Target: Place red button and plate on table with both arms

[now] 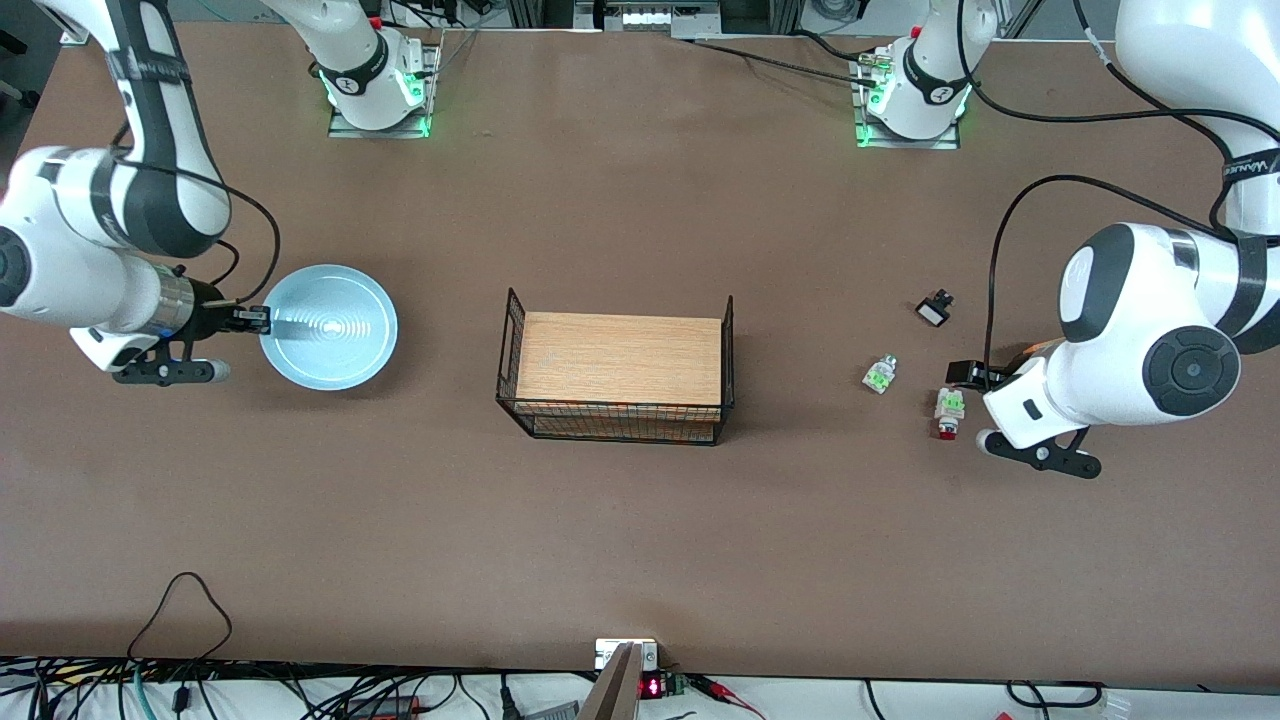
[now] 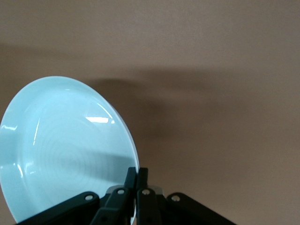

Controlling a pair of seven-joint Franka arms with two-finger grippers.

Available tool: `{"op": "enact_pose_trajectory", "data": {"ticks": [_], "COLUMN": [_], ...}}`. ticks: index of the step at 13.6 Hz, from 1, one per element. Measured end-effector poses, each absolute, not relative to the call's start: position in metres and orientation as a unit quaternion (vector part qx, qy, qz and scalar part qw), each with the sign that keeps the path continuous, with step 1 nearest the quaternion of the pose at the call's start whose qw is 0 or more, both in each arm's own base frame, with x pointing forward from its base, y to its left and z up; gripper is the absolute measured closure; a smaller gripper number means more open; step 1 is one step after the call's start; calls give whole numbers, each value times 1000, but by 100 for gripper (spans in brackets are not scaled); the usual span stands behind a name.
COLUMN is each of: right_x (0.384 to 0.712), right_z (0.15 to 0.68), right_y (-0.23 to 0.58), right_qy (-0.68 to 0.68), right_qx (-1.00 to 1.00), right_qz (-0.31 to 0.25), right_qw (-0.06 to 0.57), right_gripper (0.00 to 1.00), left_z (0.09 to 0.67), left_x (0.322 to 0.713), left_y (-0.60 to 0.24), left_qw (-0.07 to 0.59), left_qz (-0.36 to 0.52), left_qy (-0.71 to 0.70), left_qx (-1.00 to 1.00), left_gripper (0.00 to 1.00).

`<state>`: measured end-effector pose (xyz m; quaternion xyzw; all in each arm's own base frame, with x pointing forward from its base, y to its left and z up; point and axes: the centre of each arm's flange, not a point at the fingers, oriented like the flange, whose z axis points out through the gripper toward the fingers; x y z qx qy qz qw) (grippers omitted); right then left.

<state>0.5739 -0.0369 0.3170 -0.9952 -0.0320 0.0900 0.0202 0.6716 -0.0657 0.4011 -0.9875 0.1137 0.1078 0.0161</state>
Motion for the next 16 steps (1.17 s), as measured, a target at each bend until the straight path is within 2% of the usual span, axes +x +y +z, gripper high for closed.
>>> {"op": "enact_pose_trajectory", "data": {"ticks": [3, 6, 8, 9, 13, 16], "right_x": [550, 533, 526, 524, 524, 535], "right_z": [256, 226, 216, 214, 222, 247], "right_y": [-53, -56, -62, -66, -65, -34], "right_qy": [-72, -98, -111, -111, -96, -37], "right_qx": [-995, -994, -993, -993, -994, -997], "right_qz": [69, 50, 42, 43, 51, 58], "right_qw": [15, 8, 6, 6, 12, 19], "right_gripper": [97, 97, 97, 93, 53, 23], "left_z": [472, 546, 575, 585, 592, 576], "left_x": [653, 626, 608, 598, 572, 562], "left_y": [-77, -71, -44, -32, -8, -11], "left_qw": [23, 25, 30, 24, 2, 1], "left_qz": [81, 47, 34, 27, -34, -27], "left_qy": [103, 86, 59, 47, 18, 19], "left_qx": [-991, -995, -997, -998, -999, -999], "left_gripper": [0, 0, 0, 0, 0, 0]}}
